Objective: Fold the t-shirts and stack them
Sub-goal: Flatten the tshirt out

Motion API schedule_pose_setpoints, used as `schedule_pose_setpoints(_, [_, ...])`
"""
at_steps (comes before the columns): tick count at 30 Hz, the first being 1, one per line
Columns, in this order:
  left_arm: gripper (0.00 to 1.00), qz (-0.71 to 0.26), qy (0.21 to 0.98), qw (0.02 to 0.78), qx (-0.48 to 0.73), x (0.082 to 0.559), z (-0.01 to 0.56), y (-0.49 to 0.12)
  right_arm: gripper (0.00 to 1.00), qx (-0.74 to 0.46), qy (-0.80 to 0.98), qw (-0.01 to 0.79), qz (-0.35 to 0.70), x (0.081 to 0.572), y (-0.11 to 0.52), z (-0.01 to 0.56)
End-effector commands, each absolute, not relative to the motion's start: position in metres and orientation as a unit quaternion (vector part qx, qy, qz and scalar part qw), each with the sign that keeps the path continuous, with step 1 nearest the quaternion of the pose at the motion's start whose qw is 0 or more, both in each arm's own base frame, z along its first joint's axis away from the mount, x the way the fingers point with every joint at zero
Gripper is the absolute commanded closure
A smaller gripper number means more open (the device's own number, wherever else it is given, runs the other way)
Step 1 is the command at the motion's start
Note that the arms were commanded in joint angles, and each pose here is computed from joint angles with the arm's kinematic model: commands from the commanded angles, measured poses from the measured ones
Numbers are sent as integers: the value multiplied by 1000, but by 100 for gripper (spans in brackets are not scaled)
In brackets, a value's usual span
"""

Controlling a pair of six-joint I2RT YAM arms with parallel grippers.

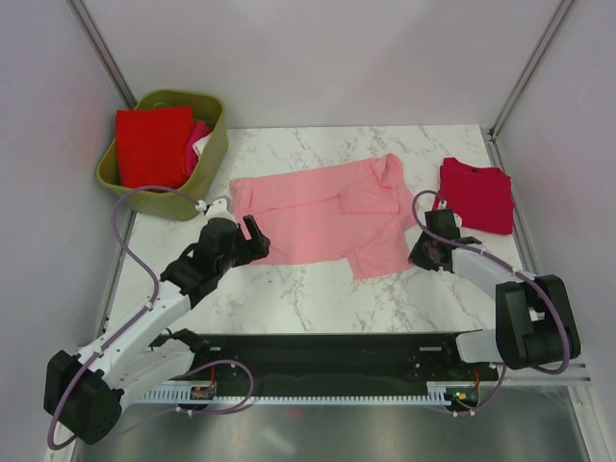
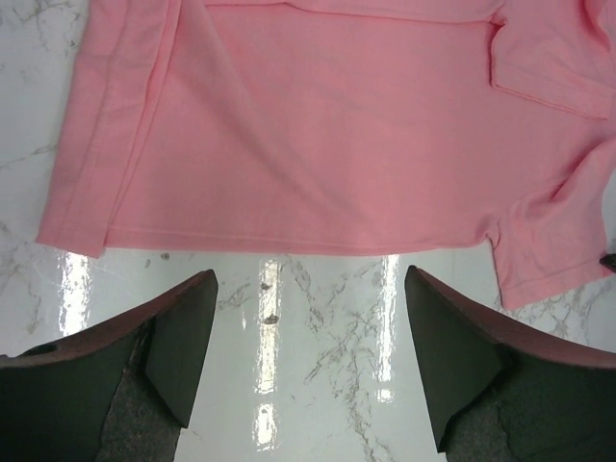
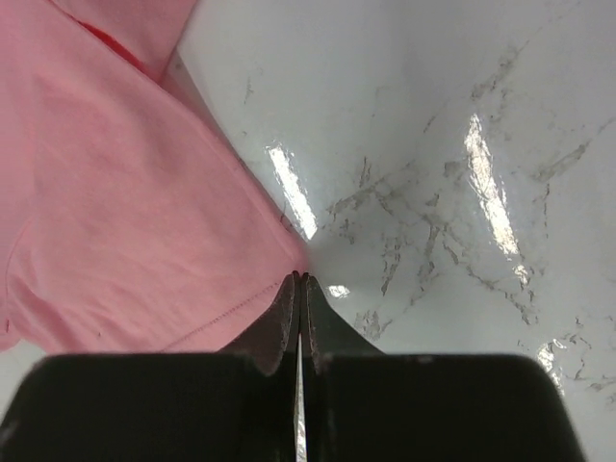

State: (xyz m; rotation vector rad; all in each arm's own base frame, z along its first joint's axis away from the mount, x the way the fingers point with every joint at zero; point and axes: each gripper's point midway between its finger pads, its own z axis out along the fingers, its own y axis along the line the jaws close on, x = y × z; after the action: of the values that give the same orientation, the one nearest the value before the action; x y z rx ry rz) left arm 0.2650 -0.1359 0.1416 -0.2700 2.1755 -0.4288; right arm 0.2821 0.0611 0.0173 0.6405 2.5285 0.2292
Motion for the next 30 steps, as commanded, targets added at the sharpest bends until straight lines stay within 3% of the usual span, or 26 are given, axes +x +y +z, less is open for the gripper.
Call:
schedule_pose_setpoints(1, [14, -154, 870, 447, -140, 269, 143, -122, 100, 247, 924, 277, 93, 282, 61, 33])
schedule_pose_setpoints(12, [17, -64, 901, 411, -124, 275, 118, -106, 100, 328, 858, 395, 7, 262, -10, 131])
schedule_pose_setpoints(16, [20, -29, 908, 398, -123, 279, 107, -99, 100, 354, 852, 384, -14, 248, -24, 121])
schedule_pose_setpoints(20, [24, -42, 926, 368, -73, 280, 97, -116, 100, 345, 866, 361, 27, 244, -7, 102])
schedule_pose_setpoints(25, [21, -56, 929, 366, -12, 270, 99, -145, 100, 331, 874, 352, 43, 249, 1, 89])
schedule_pose_setpoints(30, [25, -12, 940, 340, 16, 255, 83, -152, 100, 324, 881, 339, 61, 252, 9, 78])
